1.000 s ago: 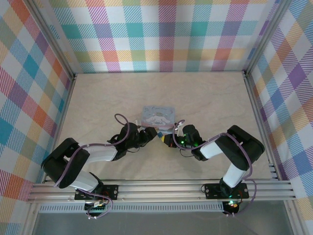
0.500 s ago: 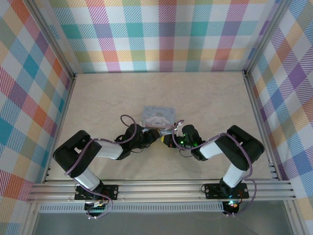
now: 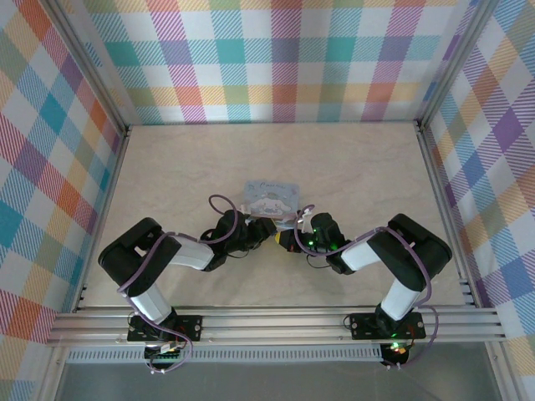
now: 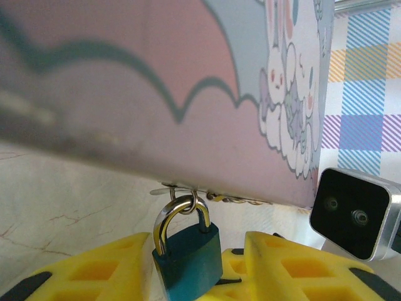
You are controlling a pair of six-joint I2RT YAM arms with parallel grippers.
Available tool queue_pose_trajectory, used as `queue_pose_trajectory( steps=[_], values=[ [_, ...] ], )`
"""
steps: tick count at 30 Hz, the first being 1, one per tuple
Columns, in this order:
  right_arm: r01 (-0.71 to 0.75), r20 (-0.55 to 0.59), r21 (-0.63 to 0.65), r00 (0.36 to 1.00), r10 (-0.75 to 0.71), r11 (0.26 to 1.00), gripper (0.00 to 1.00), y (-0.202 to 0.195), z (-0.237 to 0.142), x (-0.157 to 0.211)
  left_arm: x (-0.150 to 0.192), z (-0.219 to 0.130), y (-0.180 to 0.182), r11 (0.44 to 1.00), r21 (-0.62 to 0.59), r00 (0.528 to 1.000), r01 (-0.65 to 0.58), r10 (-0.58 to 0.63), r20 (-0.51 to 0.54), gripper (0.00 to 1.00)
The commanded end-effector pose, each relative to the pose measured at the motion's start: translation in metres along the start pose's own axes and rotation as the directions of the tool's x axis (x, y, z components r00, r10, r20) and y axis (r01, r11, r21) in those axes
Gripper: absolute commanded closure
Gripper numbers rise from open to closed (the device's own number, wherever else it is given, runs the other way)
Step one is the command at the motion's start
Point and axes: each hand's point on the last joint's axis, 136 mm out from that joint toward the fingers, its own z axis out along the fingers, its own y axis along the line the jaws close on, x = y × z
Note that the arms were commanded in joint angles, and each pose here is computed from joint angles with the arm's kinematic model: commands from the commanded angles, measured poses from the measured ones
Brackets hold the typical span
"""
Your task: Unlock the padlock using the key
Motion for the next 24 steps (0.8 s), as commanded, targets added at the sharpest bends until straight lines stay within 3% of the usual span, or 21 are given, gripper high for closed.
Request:
queue_pose_trajectory(
  steps=[1,19,24],
  values=[
    [0.011,0.031,-0.078,0.999,-0.009,0.997,1.0,0.028,-0.001,-0.014,0.003,0.005,-0.004,1.0,0.014,1.0,0.013,-0.013,-0.008,0.59],
    [-0.103,0.02,-0.092,0.994,0.105,0.99,1.0,0.037,0.0,-0.02,0.001,0.003,0.001,0.999,-0.009,0.999,0.032,-0.032,0.006,0.84],
    [-0.089,0.025,-0.093,0.995,0.092,0.992,0.93,0.04,-0.002,-0.022,0.001,0.002,-0.002,1.0,-0.008,1.0,0.028,-0.028,0.006,0.9]
  ],
)
